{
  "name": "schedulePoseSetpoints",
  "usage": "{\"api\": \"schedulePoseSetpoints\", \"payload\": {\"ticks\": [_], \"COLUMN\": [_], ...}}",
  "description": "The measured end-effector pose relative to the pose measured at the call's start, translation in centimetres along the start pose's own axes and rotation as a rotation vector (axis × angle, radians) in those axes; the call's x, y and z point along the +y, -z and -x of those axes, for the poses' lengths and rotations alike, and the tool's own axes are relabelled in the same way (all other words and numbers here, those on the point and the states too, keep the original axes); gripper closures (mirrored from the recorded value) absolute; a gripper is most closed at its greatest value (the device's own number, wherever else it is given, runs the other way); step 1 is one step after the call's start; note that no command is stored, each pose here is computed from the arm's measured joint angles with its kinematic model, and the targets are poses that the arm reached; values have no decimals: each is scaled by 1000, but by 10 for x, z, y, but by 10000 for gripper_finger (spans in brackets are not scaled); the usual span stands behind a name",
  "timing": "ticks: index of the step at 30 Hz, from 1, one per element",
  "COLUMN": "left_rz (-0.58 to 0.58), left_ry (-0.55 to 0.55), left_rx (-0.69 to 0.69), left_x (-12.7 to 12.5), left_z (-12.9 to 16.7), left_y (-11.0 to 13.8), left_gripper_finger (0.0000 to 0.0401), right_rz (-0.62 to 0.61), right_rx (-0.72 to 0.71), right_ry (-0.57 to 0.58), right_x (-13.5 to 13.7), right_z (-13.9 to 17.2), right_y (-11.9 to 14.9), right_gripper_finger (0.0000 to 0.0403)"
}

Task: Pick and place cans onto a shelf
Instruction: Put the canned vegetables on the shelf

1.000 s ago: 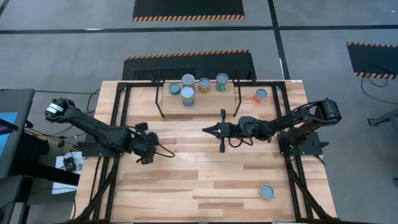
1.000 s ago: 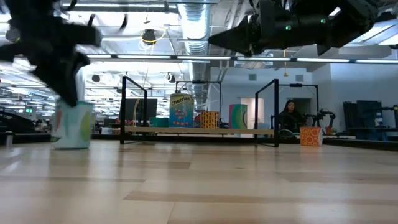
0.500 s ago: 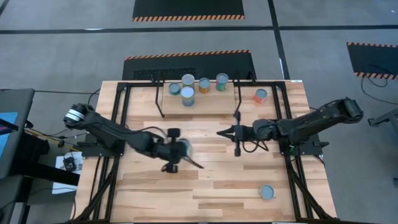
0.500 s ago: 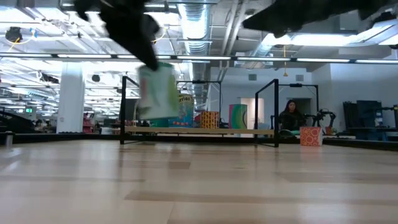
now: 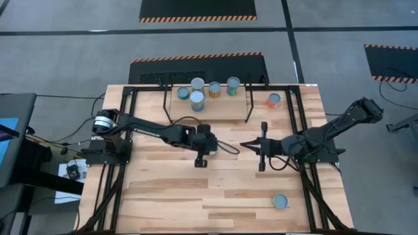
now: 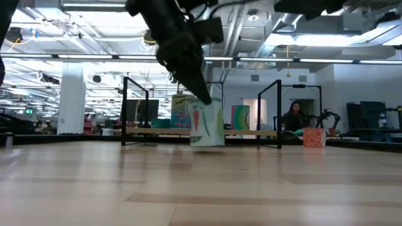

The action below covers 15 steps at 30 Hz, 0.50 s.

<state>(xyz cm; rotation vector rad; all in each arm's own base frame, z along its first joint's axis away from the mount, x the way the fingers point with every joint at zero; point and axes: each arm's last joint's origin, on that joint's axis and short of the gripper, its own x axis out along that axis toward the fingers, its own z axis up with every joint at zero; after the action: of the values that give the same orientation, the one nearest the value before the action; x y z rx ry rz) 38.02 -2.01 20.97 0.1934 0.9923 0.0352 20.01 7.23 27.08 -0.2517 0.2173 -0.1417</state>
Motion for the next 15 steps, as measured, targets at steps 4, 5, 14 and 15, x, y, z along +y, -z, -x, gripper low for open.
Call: {"api": "schedulePoseSetpoints", "payload": {"ticks": [4, 5, 14, 15], "left_rz": [30, 33, 54, 57], "left_ry": [-13, -14, -37, -48], "left_rx": [-7, -4, -8, -25], "left_x": [8, 9, 11, 13], "left_z": [-11, -14, -6, 1], "left_y": [0, 1, 0, -2], "left_gripper_finger": [390, 387, 338, 332], "right_rz": [2, 2, 0, 1], "right_rx": [1, 0, 0, 1], "right_ry": [-1, 0, 0, 0], "right_x": [1, 1, 1, 1], "right_z": [0, 0, 0, 0], "right_y": [0, 0, 0, 0], "right_gripper_finger": [391, 391, 390, 390]}}
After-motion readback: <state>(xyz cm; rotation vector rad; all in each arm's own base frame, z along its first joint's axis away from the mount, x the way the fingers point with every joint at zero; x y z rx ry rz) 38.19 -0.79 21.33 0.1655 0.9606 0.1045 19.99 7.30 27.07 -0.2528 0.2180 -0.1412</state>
